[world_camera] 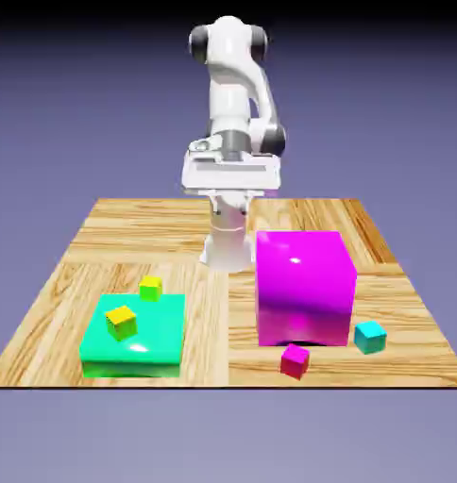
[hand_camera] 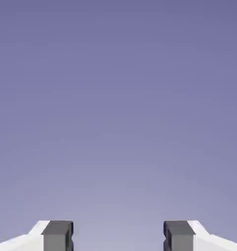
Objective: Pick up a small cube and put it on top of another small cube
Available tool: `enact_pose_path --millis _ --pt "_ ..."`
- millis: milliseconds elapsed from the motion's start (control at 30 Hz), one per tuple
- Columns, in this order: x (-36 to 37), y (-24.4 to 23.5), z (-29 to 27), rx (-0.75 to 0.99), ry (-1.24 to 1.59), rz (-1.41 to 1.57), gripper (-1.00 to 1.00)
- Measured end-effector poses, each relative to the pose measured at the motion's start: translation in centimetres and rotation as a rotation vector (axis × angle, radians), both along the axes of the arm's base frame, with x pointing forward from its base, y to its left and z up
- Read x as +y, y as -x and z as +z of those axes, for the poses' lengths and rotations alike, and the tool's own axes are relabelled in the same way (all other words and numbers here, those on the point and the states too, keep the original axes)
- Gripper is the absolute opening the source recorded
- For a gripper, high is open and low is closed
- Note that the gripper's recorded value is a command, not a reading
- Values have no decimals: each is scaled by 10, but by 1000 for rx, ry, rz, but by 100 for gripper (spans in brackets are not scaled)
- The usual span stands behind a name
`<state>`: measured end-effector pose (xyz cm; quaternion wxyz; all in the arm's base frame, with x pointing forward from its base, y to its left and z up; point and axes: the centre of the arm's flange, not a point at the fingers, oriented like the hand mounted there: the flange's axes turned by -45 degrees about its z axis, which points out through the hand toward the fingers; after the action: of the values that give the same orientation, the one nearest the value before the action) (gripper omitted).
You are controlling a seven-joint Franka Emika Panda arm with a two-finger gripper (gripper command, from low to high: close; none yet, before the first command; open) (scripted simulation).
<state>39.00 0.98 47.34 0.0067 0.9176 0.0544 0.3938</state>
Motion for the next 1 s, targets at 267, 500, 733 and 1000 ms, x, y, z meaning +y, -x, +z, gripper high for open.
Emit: enact_pose_path --millis 267,500,733,1000 --pt "17 8 95 -94 140 322 0" --pt "2 20 160 -173 242 571 0" --pt "-37 16 193 -230 315 801 0" --pt "-86 -24 180 -255 359 1068 0"
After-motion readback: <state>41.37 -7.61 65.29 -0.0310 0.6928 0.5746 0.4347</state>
